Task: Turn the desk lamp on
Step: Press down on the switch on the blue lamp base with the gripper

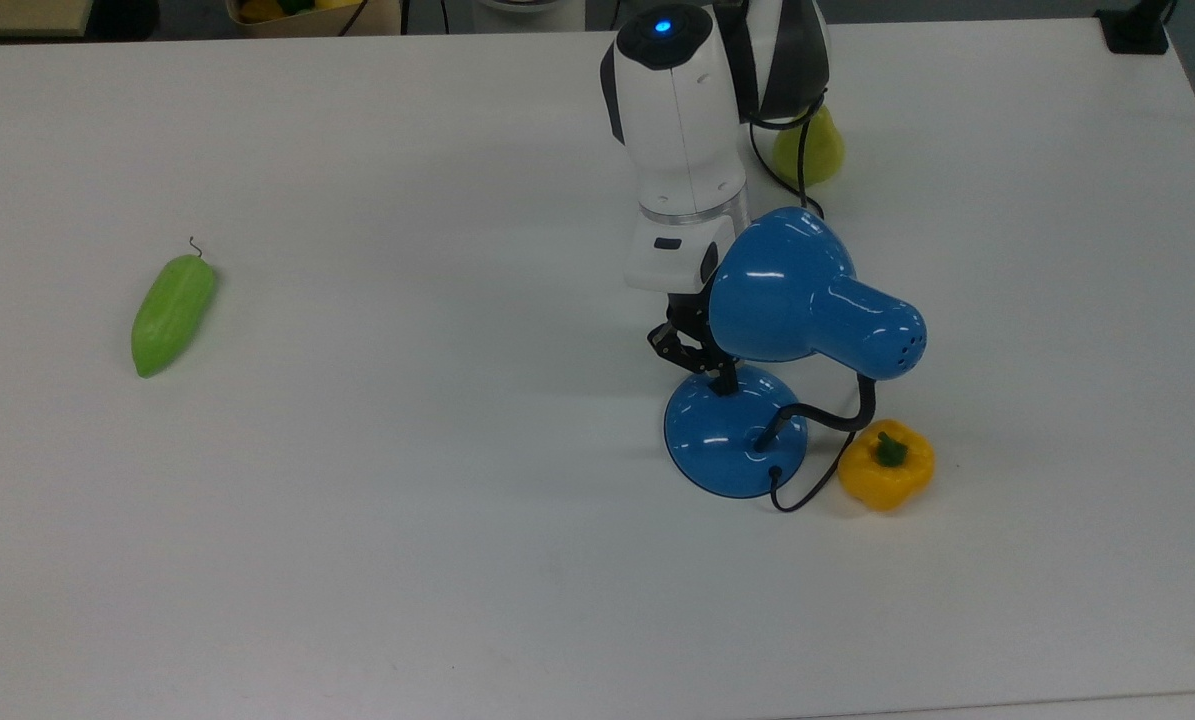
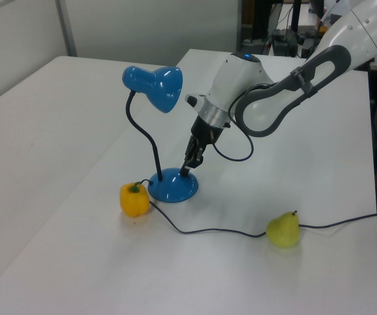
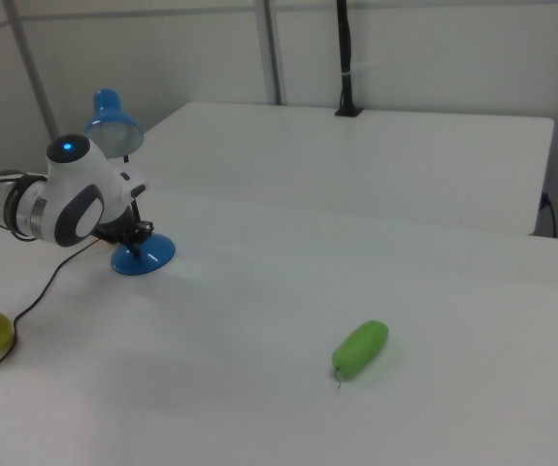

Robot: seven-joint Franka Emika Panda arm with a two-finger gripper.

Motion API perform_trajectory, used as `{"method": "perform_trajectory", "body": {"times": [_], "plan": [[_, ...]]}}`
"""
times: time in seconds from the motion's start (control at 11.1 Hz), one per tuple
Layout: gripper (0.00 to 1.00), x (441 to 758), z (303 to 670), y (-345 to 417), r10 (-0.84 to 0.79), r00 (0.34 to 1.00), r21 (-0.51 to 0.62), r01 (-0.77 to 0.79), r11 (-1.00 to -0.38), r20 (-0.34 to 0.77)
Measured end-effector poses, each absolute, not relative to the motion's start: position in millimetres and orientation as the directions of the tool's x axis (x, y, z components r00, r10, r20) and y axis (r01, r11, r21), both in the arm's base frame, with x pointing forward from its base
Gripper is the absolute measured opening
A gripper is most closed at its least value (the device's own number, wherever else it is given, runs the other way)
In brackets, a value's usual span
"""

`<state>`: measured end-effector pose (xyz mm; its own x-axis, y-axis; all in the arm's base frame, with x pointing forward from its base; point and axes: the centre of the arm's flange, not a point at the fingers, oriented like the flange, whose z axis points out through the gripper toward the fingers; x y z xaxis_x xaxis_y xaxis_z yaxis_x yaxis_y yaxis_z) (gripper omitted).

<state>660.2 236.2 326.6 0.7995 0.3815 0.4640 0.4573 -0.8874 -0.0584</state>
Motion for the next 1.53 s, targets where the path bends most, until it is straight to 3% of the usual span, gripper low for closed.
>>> {"method": "perform_trajectory", "body": {"times": [1.53], "plan": [[0.01,661.4,323.0,238.3,0.382,0.797,-0.056,0.458,-0.887,0.468]]}}
